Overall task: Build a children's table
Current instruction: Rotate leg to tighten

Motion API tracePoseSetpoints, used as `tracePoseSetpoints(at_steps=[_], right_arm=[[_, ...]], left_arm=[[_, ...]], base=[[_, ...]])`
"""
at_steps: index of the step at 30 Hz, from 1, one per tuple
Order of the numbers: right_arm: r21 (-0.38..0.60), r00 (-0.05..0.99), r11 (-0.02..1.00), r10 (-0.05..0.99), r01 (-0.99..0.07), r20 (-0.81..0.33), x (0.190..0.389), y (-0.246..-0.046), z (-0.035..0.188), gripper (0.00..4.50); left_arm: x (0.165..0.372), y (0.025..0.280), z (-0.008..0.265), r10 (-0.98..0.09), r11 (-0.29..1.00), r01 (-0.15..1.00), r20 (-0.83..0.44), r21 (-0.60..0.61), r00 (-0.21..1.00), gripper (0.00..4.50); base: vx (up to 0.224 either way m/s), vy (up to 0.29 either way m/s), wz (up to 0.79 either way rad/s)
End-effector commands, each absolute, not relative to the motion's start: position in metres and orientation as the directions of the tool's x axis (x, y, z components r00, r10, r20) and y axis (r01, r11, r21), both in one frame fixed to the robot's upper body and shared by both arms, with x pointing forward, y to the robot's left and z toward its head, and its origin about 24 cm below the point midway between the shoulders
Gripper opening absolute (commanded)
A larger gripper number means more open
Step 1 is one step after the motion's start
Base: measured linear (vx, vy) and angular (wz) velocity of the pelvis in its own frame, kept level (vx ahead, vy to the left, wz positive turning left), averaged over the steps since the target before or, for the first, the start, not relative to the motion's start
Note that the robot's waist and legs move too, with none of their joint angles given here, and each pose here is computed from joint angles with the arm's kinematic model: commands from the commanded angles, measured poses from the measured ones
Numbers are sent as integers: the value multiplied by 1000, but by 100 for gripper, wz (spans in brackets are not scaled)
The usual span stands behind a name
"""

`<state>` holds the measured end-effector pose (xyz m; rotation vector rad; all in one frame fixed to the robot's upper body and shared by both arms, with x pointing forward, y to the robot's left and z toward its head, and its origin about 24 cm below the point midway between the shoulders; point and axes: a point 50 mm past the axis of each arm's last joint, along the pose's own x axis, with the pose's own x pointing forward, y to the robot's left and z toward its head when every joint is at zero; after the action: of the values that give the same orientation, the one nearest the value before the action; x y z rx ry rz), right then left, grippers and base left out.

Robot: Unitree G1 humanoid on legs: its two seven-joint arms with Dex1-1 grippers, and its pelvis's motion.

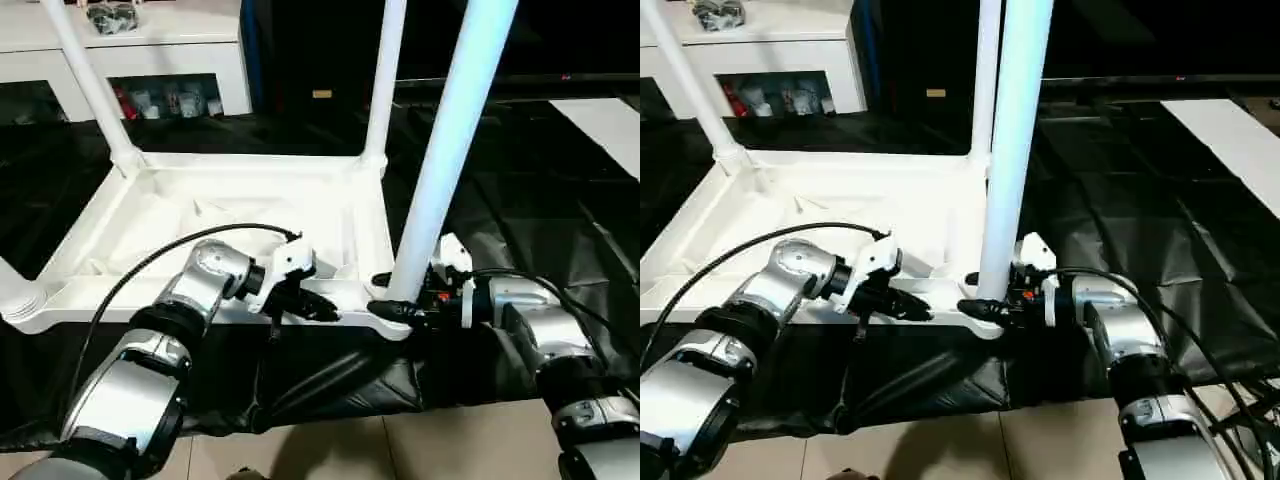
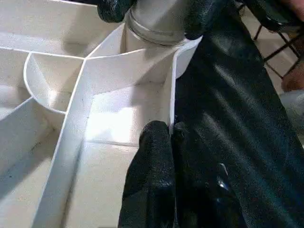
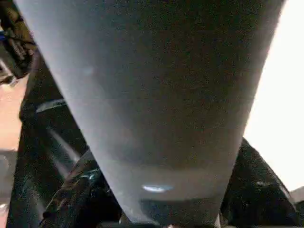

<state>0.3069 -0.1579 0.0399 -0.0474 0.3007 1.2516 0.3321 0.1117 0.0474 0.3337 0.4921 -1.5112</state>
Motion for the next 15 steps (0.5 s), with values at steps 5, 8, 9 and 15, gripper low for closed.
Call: tracePoseSetpoints(at_steps=[5, 8, 9, 15], right_arm=[[173, 500, 558, 816, -812, -289, 311, -133, 11, 209], [214, 633, 693, 718, -688, -290, 319, -114, 6, 206], [214, 665, 727, 684, -652, -300, 323, -105, 5, 204], [167, 757, 820, 571, -548, -318, 334, -77, 9, 204]], left_arm=[[336, 83, 45, -875, 145, 987, -475, -76, 92, 0], [335, 58, 41, -883, 198, 977, -448, -78, 144, 0], [335, 50, 41, -883, 215, 974, -441, -76, 161, 0], [336, 39, 41, -874, 243, 970, -441, -31, 205, 0]], base=[[0, 0, 0], [0, 0, 0], [0, 0, 0], [0, 0, 0]])
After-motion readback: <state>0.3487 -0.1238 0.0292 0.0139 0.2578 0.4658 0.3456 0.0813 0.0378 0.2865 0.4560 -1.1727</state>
